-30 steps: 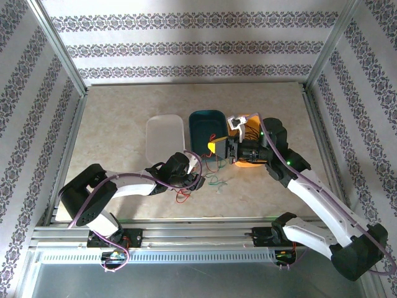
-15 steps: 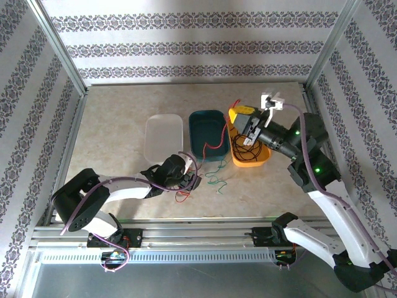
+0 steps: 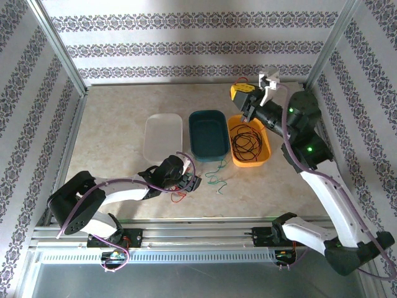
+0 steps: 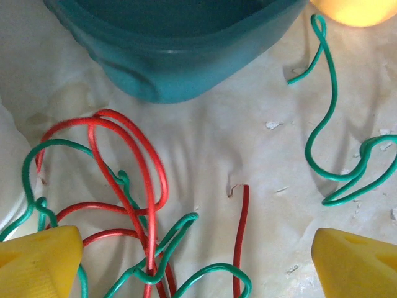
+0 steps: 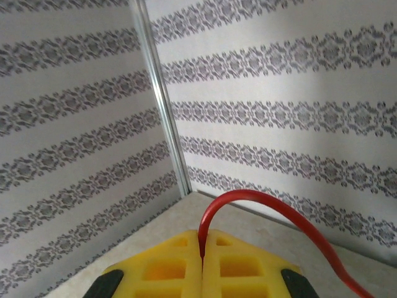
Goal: Untangle the cables
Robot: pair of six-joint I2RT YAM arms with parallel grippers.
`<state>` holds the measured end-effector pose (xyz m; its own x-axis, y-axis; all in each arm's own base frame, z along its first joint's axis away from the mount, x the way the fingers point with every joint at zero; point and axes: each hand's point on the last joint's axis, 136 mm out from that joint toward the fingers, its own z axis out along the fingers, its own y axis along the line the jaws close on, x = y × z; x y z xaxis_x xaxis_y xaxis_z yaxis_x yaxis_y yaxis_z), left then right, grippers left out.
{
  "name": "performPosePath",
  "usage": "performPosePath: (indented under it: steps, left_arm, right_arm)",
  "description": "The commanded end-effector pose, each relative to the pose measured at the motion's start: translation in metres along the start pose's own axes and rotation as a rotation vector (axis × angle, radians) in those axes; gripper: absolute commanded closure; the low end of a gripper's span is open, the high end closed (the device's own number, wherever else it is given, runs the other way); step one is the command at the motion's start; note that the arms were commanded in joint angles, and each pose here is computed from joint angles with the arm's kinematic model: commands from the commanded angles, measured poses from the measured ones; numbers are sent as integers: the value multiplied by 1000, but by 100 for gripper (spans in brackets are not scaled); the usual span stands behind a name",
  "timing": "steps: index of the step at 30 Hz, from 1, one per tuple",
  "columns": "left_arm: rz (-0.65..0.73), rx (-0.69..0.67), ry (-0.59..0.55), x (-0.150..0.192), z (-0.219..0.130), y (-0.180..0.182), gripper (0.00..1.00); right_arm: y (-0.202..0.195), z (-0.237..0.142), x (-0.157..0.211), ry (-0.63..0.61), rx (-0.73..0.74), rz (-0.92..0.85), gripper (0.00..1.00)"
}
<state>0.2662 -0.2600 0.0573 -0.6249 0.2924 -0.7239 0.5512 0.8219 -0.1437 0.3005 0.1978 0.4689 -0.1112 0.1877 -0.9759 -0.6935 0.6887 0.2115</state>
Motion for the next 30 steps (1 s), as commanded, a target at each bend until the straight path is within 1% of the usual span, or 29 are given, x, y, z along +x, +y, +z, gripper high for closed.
performPosePath:
  steps: [1, 4, 7, 10, 13, 17, 19, 24, 26, 30]
  left_arm:
    - [-5, 13, -60, -21, -11, -8, 4]
    - [-22, 24, -121, -42, -20, -12, 3]
    - [-45, 21, -186, -62, -32, -12, 2]
    - [-93, -34, -257, -76, -46, -1, 1]
    - [-160, -147, -313, -81, -60, 22, 1]
    - [-267, -349, -352, -70, -78, 64, 1]
    - [-309, -398, -355, -60, -85, 77, 1]
    - [-392, -442, -341, -37, -94, 93, 1]
    - [-406, -450, -333, -29, -95, 96, 1]
    - [-407, -455, -310, -19, -93, 98, 1]
  right_arm:
    - [-12, 10, 4, -3, 14, -26, 100]
    - [-26, 21, 16, 28, 37, -12, 100]
    - [-31, 29, 19, 37, 33, -8, 100]
    - [-31, 37, 15, 37, 18, -10, 100]
    - [-32, 47, 9, 33, 6, -25, 100]
    - [-34, 55, -8, 4, 11, -65, 100]
    - [-32, 56, -20, -17, 11, -87, 100]
    - [-26, 57, -38, -49, -8, -114, 100]
    - [-25, 59, -39, -48, -15, -113, 100]
    - [-27, 67, -25, -16, -32, -82, 100]
